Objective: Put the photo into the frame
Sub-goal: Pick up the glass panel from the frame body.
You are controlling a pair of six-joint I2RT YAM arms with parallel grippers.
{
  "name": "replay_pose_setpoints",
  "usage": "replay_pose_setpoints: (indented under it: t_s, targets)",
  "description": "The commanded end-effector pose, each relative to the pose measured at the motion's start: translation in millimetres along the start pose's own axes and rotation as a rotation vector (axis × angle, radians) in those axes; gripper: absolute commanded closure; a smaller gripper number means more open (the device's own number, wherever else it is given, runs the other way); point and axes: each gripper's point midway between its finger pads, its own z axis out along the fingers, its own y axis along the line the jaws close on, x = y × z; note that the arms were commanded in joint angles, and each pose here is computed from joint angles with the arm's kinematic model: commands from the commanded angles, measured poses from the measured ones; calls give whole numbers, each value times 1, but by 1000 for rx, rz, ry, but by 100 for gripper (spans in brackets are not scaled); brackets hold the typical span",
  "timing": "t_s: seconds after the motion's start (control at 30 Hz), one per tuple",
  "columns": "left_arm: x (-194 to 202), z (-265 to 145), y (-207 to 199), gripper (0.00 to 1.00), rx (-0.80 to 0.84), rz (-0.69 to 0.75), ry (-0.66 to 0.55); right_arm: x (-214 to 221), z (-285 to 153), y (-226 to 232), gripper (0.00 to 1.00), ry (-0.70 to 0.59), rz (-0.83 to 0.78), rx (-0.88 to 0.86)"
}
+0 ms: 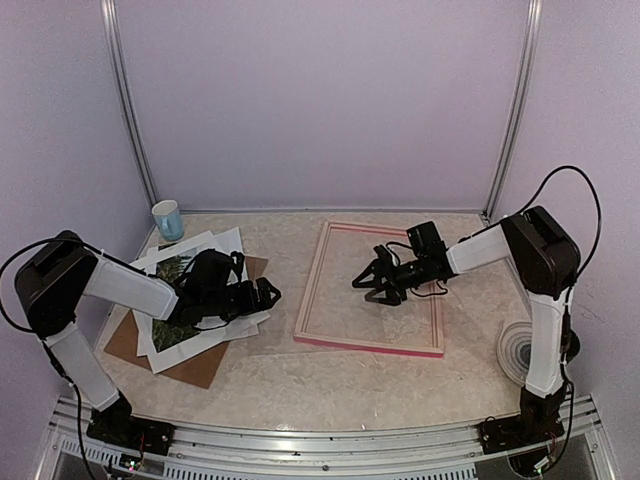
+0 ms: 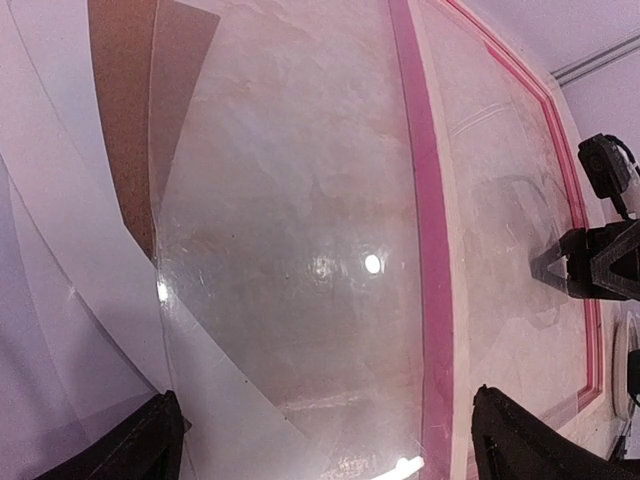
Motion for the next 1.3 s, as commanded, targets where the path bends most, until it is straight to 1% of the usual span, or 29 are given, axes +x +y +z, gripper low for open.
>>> replay_pose_setpoints:
  t_s: [0.0, 0.17, 0.3, 0.43, 0.87, 0.97, 1.13, 1.2, 1.27]
  targets:
    - [2, 3, -8, 1, 30, 0, 3, -3, 5, 3, 28, 13, 13, -60]
    - [3, 3, -8, 1, 33, 0, 6, -1, 8, 6, 32, 29, 28, -100]
    - [4, 4, -8, 1, 35, 0, 9, 1, 9, 10, 33, 45, 30, -134]
    - [4, 4, -8, 1, 34, 0, 9, 7, 11, 13, 38, 69, 34, -153]
    - [2, 5, -10, 1, 38, 2, 12, 18, 19, 19, 40, 123, 20, -159]
    - [1, 6, -11, 1, 37, 4, 10, 21, 23, 20, 42, 136, 18, -160]
    - [0, 5, -12, 1, 37, 4, 11, 22, 25, 21, 51, 145, 17, -164]
    - [1, 5, -12, 1, 38, 4, 12, 22, 25, 21, 56, 145, 16, -158]
    - [0, 5, -12, 1, 39, 3, 12, 21, 25, 19, 59, 147, 16, -149]
